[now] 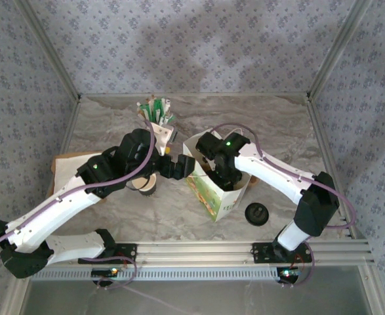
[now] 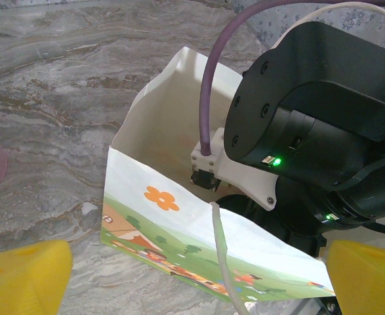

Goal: Pack the takeout coffee

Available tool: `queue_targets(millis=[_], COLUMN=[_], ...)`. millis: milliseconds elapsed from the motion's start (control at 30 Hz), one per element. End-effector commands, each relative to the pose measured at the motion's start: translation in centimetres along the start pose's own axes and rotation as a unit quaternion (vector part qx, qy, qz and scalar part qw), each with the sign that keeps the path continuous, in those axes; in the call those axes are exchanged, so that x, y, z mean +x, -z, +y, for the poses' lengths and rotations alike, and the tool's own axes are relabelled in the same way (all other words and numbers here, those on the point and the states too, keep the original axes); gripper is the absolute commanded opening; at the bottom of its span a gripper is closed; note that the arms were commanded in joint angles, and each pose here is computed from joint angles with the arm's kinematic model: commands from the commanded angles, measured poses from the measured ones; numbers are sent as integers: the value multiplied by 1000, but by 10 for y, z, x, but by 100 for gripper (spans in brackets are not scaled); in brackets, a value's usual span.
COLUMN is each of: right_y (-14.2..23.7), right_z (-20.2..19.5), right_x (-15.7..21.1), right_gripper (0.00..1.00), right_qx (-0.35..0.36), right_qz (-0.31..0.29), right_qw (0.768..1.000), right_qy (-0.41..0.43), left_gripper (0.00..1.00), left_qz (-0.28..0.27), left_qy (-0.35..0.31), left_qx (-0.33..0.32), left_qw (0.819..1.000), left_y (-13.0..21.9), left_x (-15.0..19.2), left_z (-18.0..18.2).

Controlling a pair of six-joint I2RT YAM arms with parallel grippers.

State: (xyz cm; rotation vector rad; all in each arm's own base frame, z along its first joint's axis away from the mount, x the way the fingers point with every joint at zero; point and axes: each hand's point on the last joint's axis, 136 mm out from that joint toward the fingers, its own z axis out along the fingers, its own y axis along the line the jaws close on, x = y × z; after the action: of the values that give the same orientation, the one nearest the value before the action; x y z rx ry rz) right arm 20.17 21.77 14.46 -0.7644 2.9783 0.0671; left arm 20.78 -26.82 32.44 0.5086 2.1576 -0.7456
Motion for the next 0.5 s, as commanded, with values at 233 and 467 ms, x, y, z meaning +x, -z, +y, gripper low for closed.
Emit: queue_targets(millis=[233, 467], right_y=[-3, -5], right_z=[1, 1], right_x=[9, 9], right_gripper=[57, 57], right_qx=[5, 3], right_qz=[29, 29], right_qw=[1000, 1000], right_qy=[5, 5], left_gripper=[99, 99], left_qz=[-17, -16], left_qy=[2, 2], left_qx=[3, 3], left_qw=[1000, 1000], left_y=[4, 3], left_x=[-7, -7], left_z=[-3, -3])
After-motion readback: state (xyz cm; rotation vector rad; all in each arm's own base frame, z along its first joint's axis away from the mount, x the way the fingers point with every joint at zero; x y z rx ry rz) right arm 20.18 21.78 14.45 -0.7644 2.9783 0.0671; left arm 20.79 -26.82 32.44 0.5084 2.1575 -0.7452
